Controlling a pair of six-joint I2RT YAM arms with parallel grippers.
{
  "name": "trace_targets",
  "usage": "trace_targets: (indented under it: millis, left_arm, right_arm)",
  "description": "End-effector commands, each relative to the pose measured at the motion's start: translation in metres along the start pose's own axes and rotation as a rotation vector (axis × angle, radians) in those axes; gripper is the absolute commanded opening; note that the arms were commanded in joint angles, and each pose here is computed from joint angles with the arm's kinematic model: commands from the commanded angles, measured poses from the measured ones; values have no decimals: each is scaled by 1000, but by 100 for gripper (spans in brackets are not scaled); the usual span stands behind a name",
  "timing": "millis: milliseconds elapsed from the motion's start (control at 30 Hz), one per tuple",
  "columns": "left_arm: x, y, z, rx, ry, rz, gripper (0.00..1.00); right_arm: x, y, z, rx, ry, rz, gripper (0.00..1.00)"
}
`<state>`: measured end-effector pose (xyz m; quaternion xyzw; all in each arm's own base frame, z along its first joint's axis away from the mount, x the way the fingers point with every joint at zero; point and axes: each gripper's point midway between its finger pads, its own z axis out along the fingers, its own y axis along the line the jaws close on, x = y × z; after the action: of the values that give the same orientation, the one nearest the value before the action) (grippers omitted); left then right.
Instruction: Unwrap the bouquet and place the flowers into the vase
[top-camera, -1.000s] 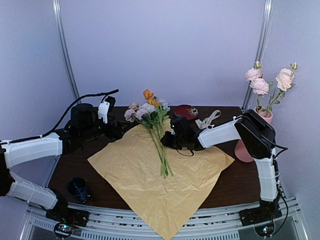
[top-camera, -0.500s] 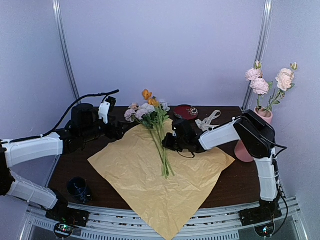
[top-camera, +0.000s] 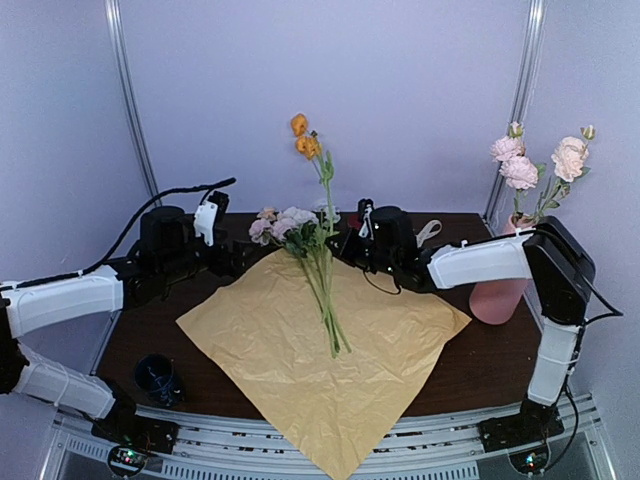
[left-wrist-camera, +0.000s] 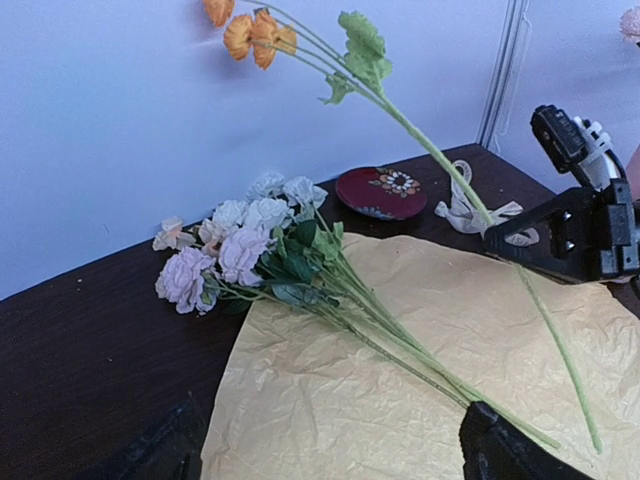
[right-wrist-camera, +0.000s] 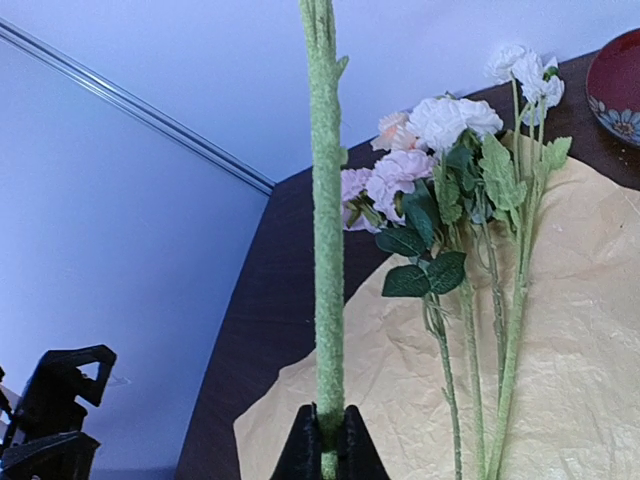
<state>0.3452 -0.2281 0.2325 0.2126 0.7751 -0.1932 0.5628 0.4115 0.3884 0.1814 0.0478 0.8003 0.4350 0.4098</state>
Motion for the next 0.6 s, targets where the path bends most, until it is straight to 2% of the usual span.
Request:
trace_targets:
  millis: [0, 67, 167, 300, 567]
  left_arm:
    - [-31, -1, -14, -5, -101, 29, 92]
    - [-38, -12, -22, 56, -137, 41, 92]
    - [-51, -53, -40, 236, -201, 92, 95]
    - [-72, -110, -66, 433, -259, 130, 97]
    - [-125, -196, -123, 822, -369, 82, 98]
  right_arm:
    - [-25, 42, -28, -136, -88, 10, 0]
    - [-33, 61, -43, -194, -119, 7, 0]
    - [-45, 98, -73, -288, -162, -14, 0]
    - [-60, 163, -129, -392, -262, -153, 0]
    - [-64, 230, -227, -561, -443, -237, 0]
